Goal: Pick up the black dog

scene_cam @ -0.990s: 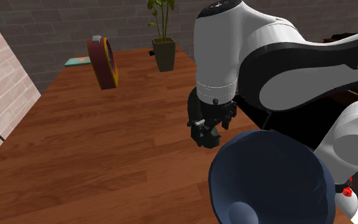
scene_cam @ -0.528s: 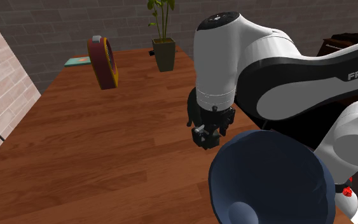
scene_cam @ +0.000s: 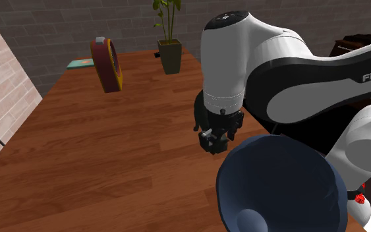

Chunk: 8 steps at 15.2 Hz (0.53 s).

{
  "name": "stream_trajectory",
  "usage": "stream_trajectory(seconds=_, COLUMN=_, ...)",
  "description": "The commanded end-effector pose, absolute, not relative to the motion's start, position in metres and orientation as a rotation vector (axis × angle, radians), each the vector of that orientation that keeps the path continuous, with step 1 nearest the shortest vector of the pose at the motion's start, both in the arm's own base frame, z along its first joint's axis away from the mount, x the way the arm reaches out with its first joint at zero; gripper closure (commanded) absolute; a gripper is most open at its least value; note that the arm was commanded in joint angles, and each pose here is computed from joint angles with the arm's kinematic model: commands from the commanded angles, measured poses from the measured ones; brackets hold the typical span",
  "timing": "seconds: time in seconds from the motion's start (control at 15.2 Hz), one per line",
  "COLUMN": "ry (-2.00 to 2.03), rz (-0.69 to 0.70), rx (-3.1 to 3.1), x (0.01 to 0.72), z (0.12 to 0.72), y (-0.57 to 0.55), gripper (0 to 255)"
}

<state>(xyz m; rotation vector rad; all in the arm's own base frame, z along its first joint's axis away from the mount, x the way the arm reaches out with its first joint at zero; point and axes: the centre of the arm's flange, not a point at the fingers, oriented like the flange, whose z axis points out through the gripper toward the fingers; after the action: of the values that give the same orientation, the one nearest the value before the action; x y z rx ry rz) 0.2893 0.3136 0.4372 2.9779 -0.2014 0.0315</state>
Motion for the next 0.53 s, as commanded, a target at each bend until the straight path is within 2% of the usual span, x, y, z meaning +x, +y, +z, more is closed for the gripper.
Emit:
stream_trajectory(seconds=0.0, ry=-0.202, rz=0.031, rx=2.978, x=0.290, z=0.445, y=0.313, gripper=255)
stream_trajectory(seconds=0.46, ry=-0.202, rz=0.031, rx=2.978, x=0.290, z=0.482, y=0.313, gripper=255)
